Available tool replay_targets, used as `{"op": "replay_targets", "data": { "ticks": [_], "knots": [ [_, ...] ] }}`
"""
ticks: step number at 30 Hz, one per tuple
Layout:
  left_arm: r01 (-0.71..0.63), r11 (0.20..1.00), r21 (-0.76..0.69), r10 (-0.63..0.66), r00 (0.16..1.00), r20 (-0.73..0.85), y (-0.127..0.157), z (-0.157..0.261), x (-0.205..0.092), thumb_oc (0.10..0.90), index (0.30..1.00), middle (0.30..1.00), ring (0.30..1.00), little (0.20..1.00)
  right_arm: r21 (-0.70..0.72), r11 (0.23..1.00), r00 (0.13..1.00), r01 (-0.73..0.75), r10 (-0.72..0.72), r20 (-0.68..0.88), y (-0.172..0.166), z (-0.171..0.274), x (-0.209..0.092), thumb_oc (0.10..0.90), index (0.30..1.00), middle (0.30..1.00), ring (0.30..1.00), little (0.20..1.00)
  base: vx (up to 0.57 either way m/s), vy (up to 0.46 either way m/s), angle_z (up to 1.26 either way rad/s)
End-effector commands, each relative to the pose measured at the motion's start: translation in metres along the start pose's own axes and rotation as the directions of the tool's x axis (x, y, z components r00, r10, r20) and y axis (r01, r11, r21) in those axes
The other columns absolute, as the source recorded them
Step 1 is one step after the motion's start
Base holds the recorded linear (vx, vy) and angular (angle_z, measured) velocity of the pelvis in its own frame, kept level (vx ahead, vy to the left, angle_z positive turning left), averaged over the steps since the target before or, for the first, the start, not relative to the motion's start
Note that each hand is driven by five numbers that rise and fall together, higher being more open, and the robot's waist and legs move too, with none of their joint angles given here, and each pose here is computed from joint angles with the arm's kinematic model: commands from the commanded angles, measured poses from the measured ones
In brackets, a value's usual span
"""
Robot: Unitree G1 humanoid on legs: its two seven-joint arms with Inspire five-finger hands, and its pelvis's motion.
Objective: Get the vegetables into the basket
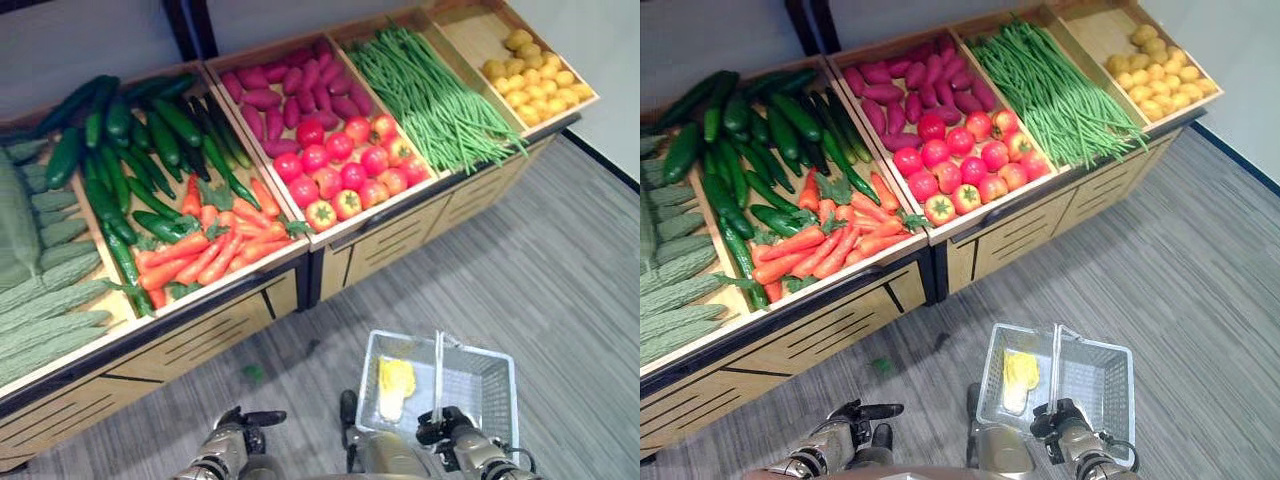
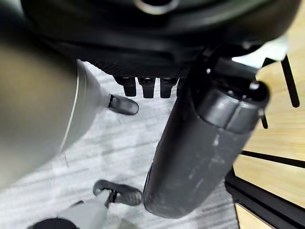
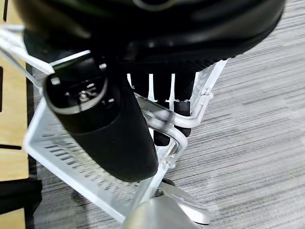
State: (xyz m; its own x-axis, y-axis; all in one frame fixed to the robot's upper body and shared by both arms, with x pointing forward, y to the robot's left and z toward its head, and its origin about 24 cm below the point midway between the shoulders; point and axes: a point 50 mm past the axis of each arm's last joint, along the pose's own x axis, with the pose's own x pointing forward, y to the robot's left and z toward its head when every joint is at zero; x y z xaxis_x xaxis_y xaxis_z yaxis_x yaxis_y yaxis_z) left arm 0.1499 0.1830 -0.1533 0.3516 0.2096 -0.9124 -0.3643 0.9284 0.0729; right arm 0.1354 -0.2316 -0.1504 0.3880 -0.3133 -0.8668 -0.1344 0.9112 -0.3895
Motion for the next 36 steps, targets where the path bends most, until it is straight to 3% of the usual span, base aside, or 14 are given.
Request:
{"op": "replay_targets", "data": {
  "ticks": [1,16,22,27,29,36],
  "knots": [
    [0.006,0.998,0.064,-0.008,1.000,0.023,-0.002,0.008,0.000,0.900,1.000,1.000,1.000,1.000,-0.086,0.995,0.997,0.041,-0.046,-0.059,-0.013,-0.028,-0.002,0.400,0.300,0.300,0.300,0.300,-0.06,-0.216,0.62],
    [0.059,0.989,0.133,-0.066,0.997,0.049,-0.013,0.014,-0.002,0.900,1.000,1.000,1.000,1.000,-0.108,0.992,0.990,0.058,-0.071,-0.126,-0.026,-0.043,-0.002,0.400,0.300,0.300,0.300,0.300,-0.06,-0.037,0.59],
    [0.102,0.987,0.121,-0.122,0.978,0.172,-0.023,0.036,-0.008,0.900,1.000,1.000,1.000,1.000,-0.100,0.994,0.991,0.052,-0.064,-0.118,-0.022,-0.041,-0.002,0.400,0.300,0.300,0.300,0.300,0.01,0.111,-0.06],
    [0.141,0.985,0.100,-0.166,0.932,0.322,-0.032,0.063,-0.022,0.900,1.000,1.000,1.000,1.000,-0.098,0.994,0.993,0.053,-0.063,-0.103,-0.021,-0.038,-0.002,0.400,0.300,0.300,0.300,0.300,-0.01,0.079,-0.01],
    [0.197,0.978,0.071,-0.207,0.863,0.462,-0.036,0.088,-0.040,0.900,1.000,1.000,1.000,1.000,-0.071,0.996,0.994,0.056,-0.063,-0.087,-0.021,-0.035,-0.002,0.400,0.300,0.300,0.300,0.300,-0.02,0.083,0.00],
    [0.267,0.964,0.013,-0.215,0.748,0.628,-0.029,0.111,-0.068,0.900,1.000,1.000,1.000,1.000,-0.015,0.998,0.996,0.064,-0.065,-0.068,-0.023,-0.033,-0.002,0.400,0.300,0.300,0.300,0.300,-0.02,0.031,0.01]
  ]
}}
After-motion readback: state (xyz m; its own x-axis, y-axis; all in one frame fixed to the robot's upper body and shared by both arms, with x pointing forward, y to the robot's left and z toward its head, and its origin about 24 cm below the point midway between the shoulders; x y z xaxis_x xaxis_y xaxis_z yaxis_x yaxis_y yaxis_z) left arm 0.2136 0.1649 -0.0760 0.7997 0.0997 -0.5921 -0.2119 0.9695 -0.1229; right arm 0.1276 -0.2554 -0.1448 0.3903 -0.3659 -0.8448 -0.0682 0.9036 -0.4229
